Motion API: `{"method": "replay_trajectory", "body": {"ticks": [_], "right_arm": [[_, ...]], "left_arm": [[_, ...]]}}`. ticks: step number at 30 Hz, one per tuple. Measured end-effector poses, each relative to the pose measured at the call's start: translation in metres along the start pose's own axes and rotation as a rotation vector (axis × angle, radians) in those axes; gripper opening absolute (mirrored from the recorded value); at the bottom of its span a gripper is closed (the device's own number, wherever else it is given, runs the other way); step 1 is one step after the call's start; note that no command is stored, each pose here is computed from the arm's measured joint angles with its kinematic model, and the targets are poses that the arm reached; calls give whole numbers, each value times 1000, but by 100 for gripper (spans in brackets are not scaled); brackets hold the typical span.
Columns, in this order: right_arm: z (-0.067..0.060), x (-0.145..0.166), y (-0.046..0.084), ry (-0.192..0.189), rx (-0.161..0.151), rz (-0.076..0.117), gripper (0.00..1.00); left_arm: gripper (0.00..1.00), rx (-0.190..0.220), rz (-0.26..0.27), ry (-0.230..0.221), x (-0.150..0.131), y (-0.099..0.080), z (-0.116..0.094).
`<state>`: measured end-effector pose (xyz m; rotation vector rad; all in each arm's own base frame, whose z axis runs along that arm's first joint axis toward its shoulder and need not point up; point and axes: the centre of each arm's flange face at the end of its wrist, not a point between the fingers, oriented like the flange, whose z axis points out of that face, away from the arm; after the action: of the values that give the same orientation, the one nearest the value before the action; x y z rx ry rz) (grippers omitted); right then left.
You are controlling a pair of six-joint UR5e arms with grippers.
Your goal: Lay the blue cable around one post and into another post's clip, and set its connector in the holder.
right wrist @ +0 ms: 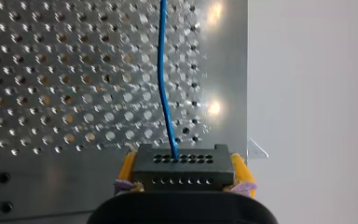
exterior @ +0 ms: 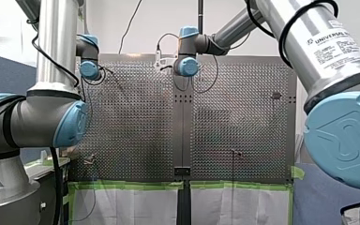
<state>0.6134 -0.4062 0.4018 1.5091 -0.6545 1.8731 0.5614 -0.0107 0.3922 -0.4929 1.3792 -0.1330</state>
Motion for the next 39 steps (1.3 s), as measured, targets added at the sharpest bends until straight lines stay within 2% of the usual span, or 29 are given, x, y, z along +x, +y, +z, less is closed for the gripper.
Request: {"method": "replay_trajectory", "body": {"ticks": [8,15,21,27,29,30,31,32,33,34,35,36,37,39], "right_arm": [[4,0,15,-1,-15,-4,0],[6,-7,26,-22,-30,-10,0],[5,-10,31,-41,-38,-13,0],[3,-14,32,-66,-39,-16,0],[2,-15,32,-70,-39,-17,0],[2,-15,32,-73,-38,-17,0],[2,-16,32,-74,-38,-18,0],[2,-16,32,-77,-38,-18,0],[1,-17,32,-81,-38,-18,0],[1,-17,32,-86,-39,-19,0],[0,-18,32,-91,-39,-19,0],[0,-19,32,-98,-39,-20,0],[-1,-19,32,-103,-39,-21,0],[-2,-21,32,-115,-39,-24,0]], "left_arm": [[13,-4,-8,8,5,1,1],[13,-20,-15,25,15,8,4],[13,-29,-28,28,17,13,4],[13,-35,-45,43,33,20,-5],[24,-34,-48,49,37,20,-7],[24,-32,-49,51,39,20,-8],[31,-31,-49,54,40,20,-9],[52,-28,-50,56,41,19,-10],[52,-27,-50,59,42,18,-10],[64,-26,-50,60,42,17,-11],[83,-26,-51,63,43,17,-11],[83,-27,-51,66,44,16,-12],[96,-31,-51,68,45,16,-13],[100,-44,-50,72,46,16,-14]]}}
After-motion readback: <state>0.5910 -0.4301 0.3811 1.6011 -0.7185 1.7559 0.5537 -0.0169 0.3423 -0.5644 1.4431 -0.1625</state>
